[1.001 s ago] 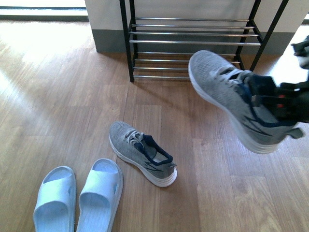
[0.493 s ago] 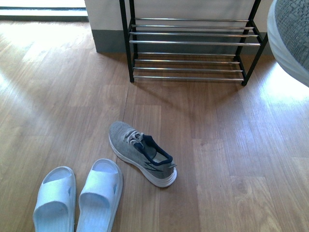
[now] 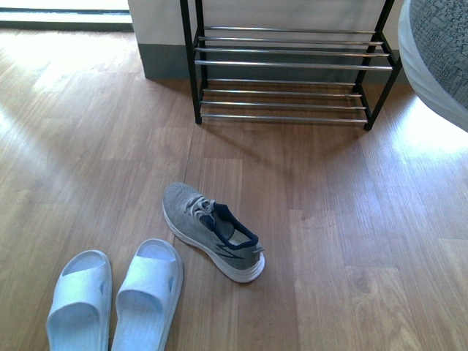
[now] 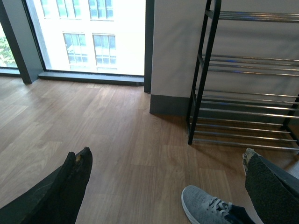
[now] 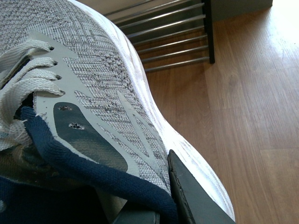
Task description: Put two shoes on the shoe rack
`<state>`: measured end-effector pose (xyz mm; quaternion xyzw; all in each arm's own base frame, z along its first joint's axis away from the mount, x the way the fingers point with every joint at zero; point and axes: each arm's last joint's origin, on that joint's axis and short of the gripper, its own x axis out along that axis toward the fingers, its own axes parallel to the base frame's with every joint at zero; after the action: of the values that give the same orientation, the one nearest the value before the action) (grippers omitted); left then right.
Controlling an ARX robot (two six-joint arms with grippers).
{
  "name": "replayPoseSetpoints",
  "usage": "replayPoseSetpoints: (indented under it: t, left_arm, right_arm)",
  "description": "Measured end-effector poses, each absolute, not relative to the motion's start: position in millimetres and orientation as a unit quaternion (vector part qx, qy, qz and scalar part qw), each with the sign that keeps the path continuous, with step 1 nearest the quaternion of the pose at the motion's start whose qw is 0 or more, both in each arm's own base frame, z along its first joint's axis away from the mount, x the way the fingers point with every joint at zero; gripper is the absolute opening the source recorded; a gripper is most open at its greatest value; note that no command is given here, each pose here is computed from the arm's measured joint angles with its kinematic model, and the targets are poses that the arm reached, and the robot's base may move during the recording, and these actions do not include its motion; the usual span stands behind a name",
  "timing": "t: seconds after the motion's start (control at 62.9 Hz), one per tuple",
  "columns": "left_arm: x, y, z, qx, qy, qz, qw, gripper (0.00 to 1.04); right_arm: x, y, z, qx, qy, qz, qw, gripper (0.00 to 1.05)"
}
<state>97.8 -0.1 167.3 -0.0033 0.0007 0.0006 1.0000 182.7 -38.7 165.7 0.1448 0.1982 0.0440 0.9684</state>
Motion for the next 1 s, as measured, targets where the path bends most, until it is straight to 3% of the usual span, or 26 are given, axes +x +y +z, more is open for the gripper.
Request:
replayPoseSetpoints:
  t: [0.794,0.89,0.937,1.001]
  left_arm:
    - [98,0,167,-0.005,0.002,0.003,1.000,0.95]
    - [101,-3,166,-0.043,0.156,0.174,0.971,0.95]
    - [109,-4,165,-0.051,0.187,0.242,0.951,0.95]
    - [123,-6,165,-0.066,0.200,0.274,0.938,0.95]
  right_arm:
    - [183,-40,165,0.144,0.198,0.036,0.969,0.01]
    - [183,-40,165,0.144,0.198,0.036,0.969,0.01]
    - [183,-40,165,0.144,0.198,0.034,0.969,0.01]
    - [183,-40,165,0.144,0.198,0.036,0.969,0.01]
